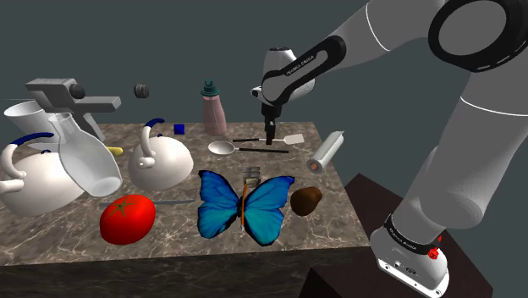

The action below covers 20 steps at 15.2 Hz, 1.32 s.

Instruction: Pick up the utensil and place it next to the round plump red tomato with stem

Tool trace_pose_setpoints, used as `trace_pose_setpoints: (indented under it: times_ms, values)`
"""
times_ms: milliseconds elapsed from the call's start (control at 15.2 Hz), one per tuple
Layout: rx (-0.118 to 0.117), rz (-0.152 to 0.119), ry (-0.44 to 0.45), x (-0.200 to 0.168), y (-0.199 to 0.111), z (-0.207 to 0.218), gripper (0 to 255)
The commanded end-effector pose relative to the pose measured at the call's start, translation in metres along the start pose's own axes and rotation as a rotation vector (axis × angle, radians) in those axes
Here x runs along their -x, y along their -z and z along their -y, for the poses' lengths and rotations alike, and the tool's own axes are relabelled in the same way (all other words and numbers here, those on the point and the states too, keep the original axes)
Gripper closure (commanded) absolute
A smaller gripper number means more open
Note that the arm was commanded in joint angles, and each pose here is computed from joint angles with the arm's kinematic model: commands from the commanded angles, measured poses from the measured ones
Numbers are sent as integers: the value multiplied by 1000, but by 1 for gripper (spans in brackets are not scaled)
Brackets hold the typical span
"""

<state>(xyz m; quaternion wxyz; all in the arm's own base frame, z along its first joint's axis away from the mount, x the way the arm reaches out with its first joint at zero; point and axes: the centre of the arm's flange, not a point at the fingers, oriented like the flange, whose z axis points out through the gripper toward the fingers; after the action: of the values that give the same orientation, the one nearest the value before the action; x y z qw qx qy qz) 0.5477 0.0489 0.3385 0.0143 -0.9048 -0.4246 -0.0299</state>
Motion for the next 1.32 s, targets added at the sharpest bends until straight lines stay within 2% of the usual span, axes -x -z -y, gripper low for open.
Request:
trace_pose_setpoints:
  times_ms: [0,594,1254]
  values:
    - [0,0,0,0,0,0,255]
    - [0,0,0,0,0,0,255]
    - [0,0,0,-3,53,0,255]
